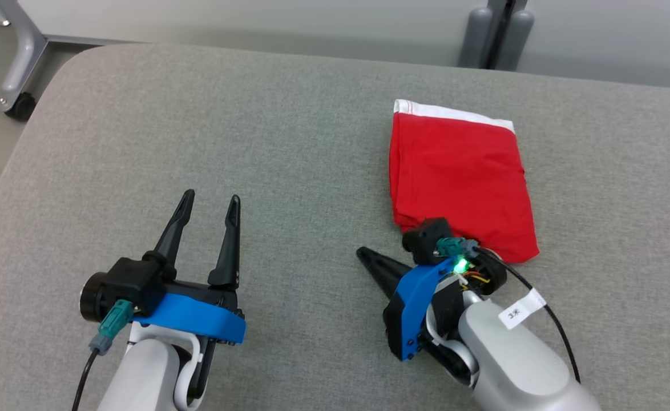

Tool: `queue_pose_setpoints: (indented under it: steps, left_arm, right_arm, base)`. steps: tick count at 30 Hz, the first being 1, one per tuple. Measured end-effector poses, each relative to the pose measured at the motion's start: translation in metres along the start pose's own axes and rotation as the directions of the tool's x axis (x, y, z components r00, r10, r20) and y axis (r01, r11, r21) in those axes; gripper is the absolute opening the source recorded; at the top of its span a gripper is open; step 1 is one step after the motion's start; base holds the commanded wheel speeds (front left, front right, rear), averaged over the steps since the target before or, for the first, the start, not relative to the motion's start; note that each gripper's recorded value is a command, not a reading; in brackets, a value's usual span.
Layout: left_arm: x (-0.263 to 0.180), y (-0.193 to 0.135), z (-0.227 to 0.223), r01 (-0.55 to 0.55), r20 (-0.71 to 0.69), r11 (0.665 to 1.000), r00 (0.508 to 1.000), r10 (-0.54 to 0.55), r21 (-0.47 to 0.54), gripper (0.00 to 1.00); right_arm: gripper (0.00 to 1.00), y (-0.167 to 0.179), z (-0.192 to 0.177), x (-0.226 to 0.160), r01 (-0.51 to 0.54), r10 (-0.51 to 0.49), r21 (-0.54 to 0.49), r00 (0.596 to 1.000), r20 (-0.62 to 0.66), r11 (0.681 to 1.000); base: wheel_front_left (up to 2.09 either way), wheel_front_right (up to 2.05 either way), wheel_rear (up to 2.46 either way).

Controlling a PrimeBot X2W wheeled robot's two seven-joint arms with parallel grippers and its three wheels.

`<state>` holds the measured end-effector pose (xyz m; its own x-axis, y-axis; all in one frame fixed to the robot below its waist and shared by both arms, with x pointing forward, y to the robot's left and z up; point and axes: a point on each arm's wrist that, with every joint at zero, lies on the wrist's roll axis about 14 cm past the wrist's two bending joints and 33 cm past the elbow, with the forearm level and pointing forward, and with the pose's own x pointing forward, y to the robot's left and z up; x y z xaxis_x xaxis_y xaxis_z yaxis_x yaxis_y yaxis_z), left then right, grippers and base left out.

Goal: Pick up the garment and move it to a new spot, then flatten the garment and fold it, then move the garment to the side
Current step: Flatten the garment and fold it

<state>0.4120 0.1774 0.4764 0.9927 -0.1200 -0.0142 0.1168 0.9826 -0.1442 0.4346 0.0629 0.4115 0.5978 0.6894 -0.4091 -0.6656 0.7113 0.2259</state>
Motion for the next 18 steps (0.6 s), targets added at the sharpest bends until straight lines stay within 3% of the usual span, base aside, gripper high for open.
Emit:
queue_pose_setpoints:
  steps: [4, 5, 6, 10, 13, 17, 18]
  left_arm:
    - [-0.002, 0.000, 0.002, -0.003, 0.006, 1.000, 1.000, 0.003, -0.004, 1.00]
    - [-0.003, 0.001, 0.001, -0.008, 0.003, 1.000, 1.000, 0.008, -0.007, 1.00]
    - [-0.004, 0.002, -0.001, -0.010, -0.001, 1.000, 1.000, 0.010, -0.008, 1.00]
    - [-0.007, 0.002, -0.004, -0.017, -0.006, 1.000, 1.000, 0.017, -0.018, 1.00]
    - [-0.007, 0.001, -0.006, -0.024, -0.006, 0.999, 1.000, 0.024, -0.024, 1.00]
    - [-0.006, -0.007, -0.006, -0.011, -0.005, 0.999, 1.000, 0.011, -0.031, 1.00]
    - [-0.005, -0.008, -0.006, -0.006, -0.002, 0.999, 1.000, 0.006, -0.032, 1.00]
  right_arm:
    - [0.00, 0.013, 0.014, -0.007, -0.030, 0.030, 0.006, 0.997, 0.065, 1.000]
    - [0.28, 0.012, 0.021, -0.010, -0.026, 0.026, 0.002, 0.995, 0.101, 1.000]
    - [1.00, 0.011, 0.030, -0.013, -0.020, 0.020, -0.004, 0.990, 0.137, 1.000]
    - [1.00, -0.014, 0.059, -0.039, 0.071, -0.074, 0.023, 0.956, 0.284, 0.997]
    - [1.00, -0.045, 0.071, -0.071, 0.189, -0.195, 0.054, 0.907, 0.372, 0.980]
    - [1.00, -0.084, 0.073, -0.124, 0.344, -0.363, 0.125, 0.820, 0.442, 0.930]
    - [1.00, -0.099, 0.069, -0.151, 0.410, -0.435, 0.160, 0.773, 0.461, 0.898]
  base:
    - [0.00, 0.00, 0.00]
    - [0.00, 0.00, 0.00]
    - [0.00, 0.00, 0.00]
    - [0.00, 0.00, 0.00]
    - [0.00, 0.00, 0.00]
    - [0.00, 0.00, 0.00]
    - [0.00, 0.00, 0.00]
